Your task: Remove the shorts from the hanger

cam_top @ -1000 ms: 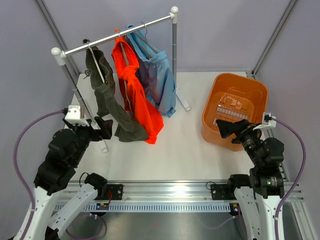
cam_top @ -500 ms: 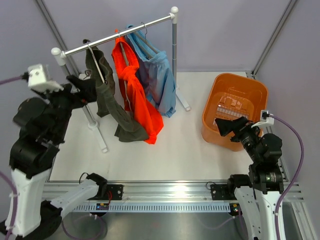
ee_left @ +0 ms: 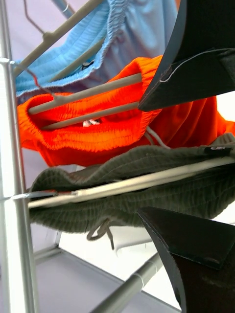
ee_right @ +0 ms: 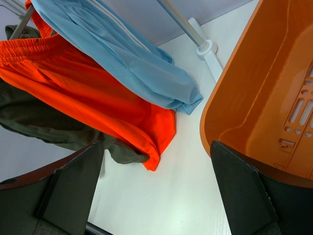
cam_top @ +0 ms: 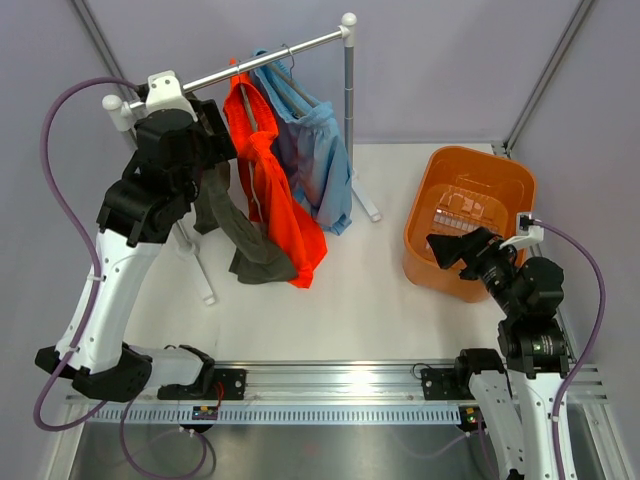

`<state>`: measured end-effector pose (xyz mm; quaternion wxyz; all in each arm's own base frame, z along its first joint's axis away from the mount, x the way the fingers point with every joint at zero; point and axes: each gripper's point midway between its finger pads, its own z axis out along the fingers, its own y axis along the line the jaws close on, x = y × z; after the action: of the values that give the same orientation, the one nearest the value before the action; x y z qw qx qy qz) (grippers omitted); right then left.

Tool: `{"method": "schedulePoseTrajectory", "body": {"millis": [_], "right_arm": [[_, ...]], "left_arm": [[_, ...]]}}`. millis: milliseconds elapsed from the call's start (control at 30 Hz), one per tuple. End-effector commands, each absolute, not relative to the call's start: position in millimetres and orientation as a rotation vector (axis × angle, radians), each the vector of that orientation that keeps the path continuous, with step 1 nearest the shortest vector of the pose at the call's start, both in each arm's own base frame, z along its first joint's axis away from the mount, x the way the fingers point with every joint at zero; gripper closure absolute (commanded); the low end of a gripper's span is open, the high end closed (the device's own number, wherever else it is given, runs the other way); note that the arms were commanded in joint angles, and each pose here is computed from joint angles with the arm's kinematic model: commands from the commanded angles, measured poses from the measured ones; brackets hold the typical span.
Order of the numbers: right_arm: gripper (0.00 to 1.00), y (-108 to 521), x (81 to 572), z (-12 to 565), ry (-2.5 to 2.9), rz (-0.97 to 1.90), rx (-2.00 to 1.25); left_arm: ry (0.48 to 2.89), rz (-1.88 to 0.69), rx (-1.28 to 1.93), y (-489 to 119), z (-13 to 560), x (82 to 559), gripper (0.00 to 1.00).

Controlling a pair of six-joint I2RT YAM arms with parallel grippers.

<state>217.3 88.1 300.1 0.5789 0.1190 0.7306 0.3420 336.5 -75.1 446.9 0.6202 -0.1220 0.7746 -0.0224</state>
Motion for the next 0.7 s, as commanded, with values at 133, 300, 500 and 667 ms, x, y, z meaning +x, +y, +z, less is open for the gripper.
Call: {"method": "schedulePoseTrajectory", "body": {"millis": [133,300,500,667], "right_arm": [[0.01,88,208,307,1.71,0.777,0.234],[0.0,85,207,306,1.715,0.76,0.244],[0.01,85,208,308,1.718,0.758,0.242],[0.0,85,208,307,1.728,0.75,0.24]], "left_arm": [[1.674,0.039,-0.374,-53,475,347,0.17],[1.704,0.028,-0.39,-47,464,363,0.17],[1.726,0.02,-0.382,-45,450,380,0.18],[1.741,0.008,-0.368,-46,444,392,0.18]]}}
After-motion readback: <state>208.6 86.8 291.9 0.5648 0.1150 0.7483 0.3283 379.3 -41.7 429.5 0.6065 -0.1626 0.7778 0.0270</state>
